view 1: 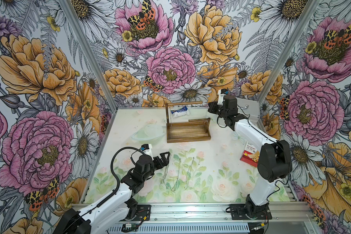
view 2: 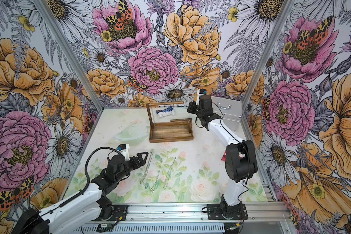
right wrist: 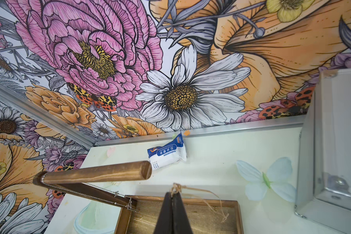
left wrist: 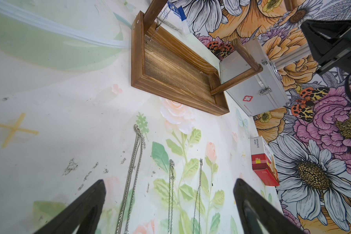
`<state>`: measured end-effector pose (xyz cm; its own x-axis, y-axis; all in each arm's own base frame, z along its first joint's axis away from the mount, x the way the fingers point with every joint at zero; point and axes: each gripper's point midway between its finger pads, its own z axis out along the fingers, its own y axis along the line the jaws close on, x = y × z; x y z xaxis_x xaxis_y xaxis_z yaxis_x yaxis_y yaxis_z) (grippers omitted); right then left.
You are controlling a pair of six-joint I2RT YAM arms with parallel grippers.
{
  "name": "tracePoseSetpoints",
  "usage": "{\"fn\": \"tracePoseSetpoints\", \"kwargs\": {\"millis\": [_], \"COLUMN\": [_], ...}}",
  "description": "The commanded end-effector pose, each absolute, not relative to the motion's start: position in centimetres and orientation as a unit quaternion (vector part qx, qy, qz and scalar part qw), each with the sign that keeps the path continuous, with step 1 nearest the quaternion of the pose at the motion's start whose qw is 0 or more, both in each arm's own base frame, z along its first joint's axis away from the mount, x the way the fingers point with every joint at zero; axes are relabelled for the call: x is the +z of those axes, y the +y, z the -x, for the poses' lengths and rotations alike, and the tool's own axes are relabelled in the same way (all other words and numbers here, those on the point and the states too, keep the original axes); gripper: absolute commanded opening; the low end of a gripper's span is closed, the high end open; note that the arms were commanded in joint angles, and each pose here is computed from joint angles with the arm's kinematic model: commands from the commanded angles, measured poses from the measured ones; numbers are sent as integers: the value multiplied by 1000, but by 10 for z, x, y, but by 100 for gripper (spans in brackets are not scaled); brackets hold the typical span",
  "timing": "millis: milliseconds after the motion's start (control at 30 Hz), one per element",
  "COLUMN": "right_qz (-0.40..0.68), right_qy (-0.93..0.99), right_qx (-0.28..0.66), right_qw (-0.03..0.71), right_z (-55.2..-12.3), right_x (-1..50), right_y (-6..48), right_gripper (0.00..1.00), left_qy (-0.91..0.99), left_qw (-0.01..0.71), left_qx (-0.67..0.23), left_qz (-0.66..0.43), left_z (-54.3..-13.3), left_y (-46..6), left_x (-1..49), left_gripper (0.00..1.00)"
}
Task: Take the necklace off the jewelry display stand
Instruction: Take off the necklace from the stand.
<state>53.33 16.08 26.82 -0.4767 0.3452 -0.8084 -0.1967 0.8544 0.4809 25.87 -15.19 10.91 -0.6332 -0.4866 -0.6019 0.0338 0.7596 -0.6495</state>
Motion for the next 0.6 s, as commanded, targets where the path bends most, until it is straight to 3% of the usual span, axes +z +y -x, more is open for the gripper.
{"fn": "tracePoseSetpoints", "kwargs": {"millis": [0,567], "right_qz": [-60,-47], "right_qy": [797,739], "right_qx": [266,281], "right_qw": [539,610], "right_z": [-525,-436], "right_x": [300,393], "right_y": [147,123], "right_gripper": [0,0], "left_qy": [838,836], "left_qw": [412,414], "left_qx": [-330,-333], "left_qz": [135,137], "left_z": [-262,-260], "left_y": [-153,-151], "left_x": [115,116], "left_gripper": [99,99]}}
